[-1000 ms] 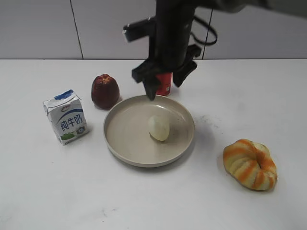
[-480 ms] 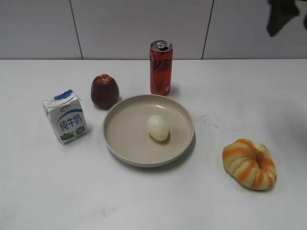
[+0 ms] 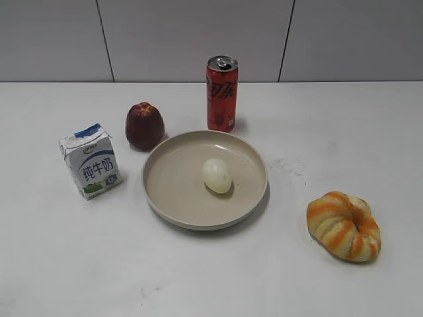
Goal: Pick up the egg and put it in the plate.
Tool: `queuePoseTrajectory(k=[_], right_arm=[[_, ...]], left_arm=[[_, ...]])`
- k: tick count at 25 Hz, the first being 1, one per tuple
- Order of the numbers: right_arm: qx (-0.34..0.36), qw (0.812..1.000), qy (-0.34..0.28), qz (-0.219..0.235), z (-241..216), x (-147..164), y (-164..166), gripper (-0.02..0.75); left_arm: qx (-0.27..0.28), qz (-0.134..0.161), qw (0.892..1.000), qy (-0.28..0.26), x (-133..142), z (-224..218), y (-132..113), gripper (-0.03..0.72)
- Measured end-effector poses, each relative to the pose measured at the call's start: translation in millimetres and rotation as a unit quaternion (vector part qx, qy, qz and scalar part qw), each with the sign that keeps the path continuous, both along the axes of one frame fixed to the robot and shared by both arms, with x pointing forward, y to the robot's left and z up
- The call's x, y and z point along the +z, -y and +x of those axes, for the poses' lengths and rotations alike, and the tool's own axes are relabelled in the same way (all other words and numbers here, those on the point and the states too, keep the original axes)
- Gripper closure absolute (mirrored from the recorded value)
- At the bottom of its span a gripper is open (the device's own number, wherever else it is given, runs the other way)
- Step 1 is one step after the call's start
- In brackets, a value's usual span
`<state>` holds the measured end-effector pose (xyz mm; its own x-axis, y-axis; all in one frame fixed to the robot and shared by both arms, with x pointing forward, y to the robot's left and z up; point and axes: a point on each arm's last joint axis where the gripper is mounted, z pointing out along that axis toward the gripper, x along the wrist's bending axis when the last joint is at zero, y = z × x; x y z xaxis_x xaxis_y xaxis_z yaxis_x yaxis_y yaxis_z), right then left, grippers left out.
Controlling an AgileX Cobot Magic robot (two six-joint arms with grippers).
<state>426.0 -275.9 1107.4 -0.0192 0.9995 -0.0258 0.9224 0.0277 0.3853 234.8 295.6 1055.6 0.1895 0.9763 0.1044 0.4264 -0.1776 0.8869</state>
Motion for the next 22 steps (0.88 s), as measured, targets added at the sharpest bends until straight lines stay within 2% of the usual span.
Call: queuePoseTrajectory(k=[6, 10, 19, 22], right_arm=[[0.006, 0.996, 0.092, 0.016, -76, -1, 11, 0.141], [0.012, 0.989, 0.147, 0.029, -114, -14, 16, 0.141], [0.044, 0.968, 0.245, 0.022, -173, -48, 25, 0.143], [0.045, 0.960, 0.275, 0.025, -182, -50, 27, 0.143]], left_arm=[[0.000, 0.000, 1.000, 0.000, 0, 0, 0, 0.449], [0.000, 0.000, 1.000, 0.000, 0, 0, 0, 0.449], [0.000, 0.000, 1.000, 0.000, 0, 0, 0, 0.449], [0.000, 0.000, 1.000, 0.000, 0, 0, 0, 0.449]])
